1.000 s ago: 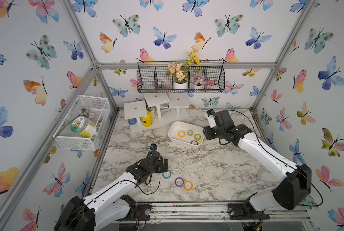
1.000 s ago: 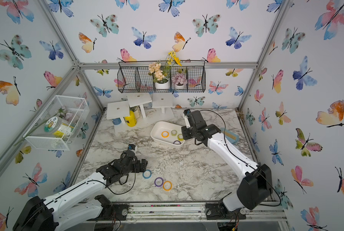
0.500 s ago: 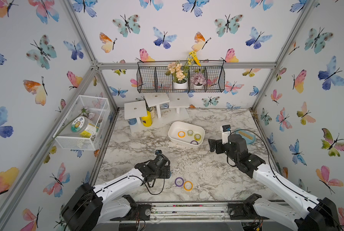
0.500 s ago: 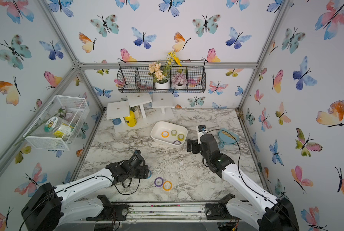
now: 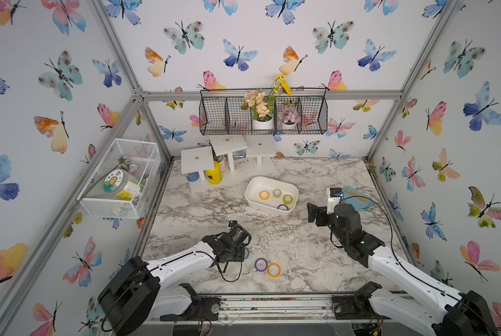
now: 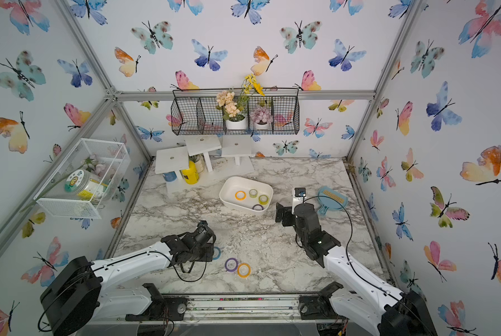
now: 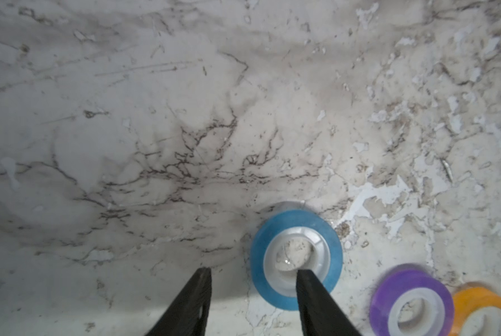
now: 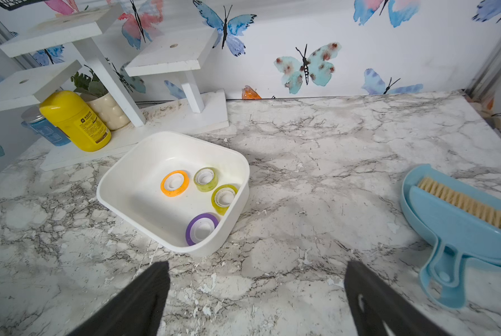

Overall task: Put the transparent tape into the storage box
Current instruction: Pick up the tape at the center of the board.

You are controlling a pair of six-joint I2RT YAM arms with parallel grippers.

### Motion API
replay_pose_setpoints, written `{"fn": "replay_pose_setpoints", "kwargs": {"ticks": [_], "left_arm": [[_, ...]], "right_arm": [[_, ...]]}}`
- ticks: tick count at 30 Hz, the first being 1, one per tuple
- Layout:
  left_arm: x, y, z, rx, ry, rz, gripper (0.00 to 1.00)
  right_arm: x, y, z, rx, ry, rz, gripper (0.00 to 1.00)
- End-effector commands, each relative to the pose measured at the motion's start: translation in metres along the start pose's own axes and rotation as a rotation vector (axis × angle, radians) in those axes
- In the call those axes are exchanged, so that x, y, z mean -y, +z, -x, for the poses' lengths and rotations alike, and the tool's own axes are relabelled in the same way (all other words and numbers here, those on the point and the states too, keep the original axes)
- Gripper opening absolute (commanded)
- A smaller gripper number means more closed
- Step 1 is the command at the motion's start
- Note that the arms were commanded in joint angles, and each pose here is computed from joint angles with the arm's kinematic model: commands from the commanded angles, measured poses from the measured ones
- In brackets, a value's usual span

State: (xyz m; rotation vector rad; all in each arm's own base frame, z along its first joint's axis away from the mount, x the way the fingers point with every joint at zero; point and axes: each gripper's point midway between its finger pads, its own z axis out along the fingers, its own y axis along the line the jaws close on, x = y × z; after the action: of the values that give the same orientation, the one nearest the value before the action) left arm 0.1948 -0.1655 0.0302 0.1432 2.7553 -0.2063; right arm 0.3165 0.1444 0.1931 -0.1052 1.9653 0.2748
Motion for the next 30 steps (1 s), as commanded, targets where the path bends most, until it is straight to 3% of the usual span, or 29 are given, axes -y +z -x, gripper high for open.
{"fn": "replay_pose_setpoints", "kwargs": {"ticks": [1, 14, 21, 30], "left_arm": [[-0.004, 0.003, -0.004, -0.016, 0.012, 0.028, 0.51], [0.001, 0.017, -0.011, -0.079, 0.069, 0.086, 0.40], [-0.002, 0.024, -0.023, -0.140, 0.086, 0.105, 0.22], [0.004, 0.020, -0.026, -0.145, 0.093, 0.060, 0.16]], "right_arm": [[0.005, -0.001, 0.003, 0.029, 0.018, -0.026, 0.99], [0.006, -0.001, 0.002, 0.025, 0.019, -0.029, 0.99], [0.007, -0.002, 0.001, 0.027, 0.020, -0.031, 0.99], [0.006, -0.001, 0.000, 0.022, 0.020, -0.027, 0.99]]}}
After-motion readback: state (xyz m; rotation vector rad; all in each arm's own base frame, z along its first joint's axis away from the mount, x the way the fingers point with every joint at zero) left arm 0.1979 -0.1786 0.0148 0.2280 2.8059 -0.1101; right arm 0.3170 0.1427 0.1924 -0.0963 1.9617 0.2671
